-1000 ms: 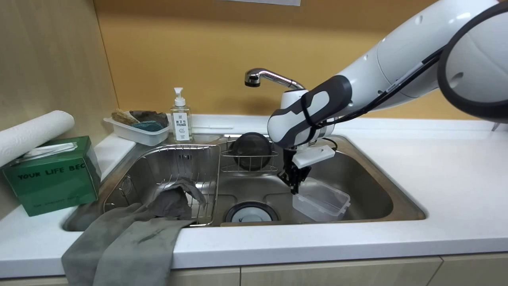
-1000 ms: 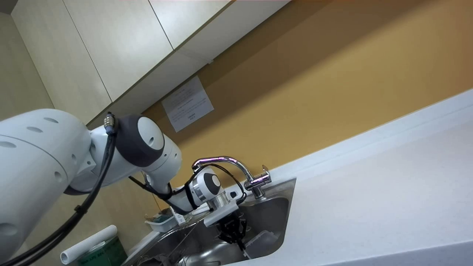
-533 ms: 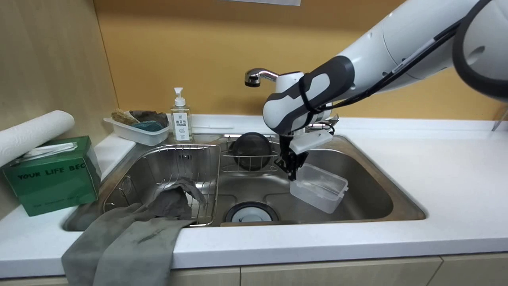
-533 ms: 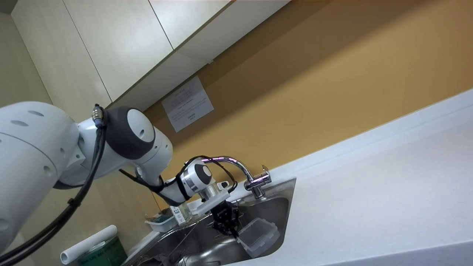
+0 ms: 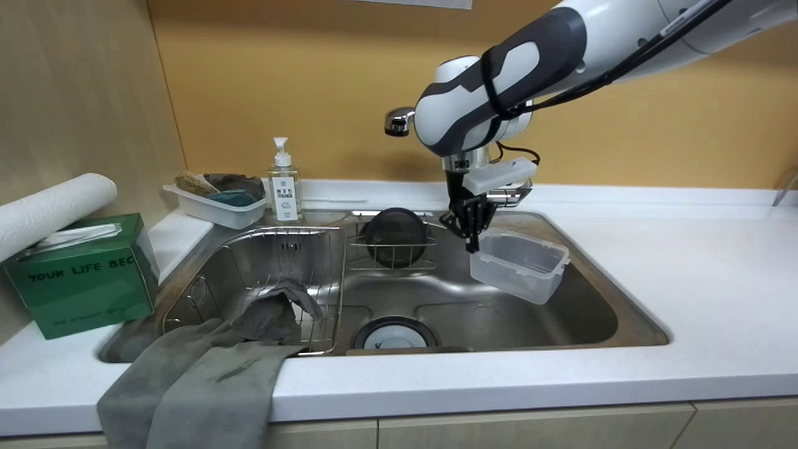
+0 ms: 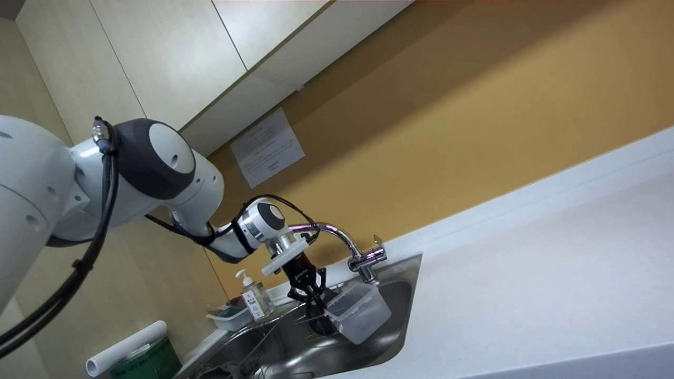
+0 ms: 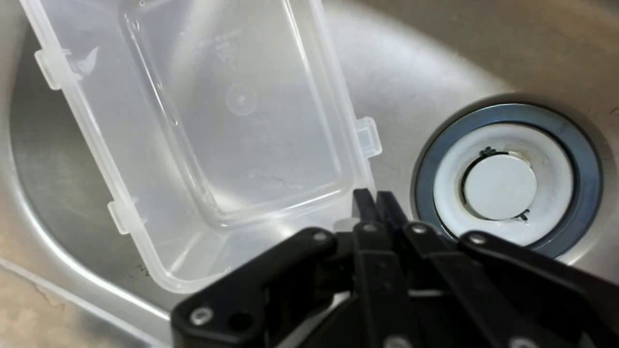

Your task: Take the bowl out of the sink

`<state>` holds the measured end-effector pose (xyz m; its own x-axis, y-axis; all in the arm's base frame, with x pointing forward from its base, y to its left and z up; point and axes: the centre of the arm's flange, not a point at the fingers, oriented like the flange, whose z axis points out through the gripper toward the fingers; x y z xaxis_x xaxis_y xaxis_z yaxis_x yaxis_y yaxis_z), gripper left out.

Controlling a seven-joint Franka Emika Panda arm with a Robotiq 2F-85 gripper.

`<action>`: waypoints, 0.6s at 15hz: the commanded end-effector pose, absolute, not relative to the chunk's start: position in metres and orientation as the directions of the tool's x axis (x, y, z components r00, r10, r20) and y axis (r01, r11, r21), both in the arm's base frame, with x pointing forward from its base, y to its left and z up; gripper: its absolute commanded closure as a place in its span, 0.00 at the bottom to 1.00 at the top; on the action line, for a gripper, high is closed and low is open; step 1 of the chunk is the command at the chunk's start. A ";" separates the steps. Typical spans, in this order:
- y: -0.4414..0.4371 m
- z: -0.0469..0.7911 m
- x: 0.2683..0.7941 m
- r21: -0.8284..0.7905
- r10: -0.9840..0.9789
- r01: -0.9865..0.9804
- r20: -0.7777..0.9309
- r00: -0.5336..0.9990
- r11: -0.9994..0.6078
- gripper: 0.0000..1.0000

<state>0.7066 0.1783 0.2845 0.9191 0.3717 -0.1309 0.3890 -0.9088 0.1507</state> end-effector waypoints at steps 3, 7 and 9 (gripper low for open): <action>0.129 0.330 0.679 0.158 0.228 0.251 -0.150 0.962 -0.955 0.99; 0.080 0.353 0.666 0.118 0.125 0.141 -0.130 0.984 -0.983 0.99; 0.053 0.360 0.656 0.084 0.072 0.082 -0.116 0.991 -0.993 0.99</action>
<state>0.6890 0.0863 0.3435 0.9771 0.1631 -0.1367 0.1799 -0.9763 0.1205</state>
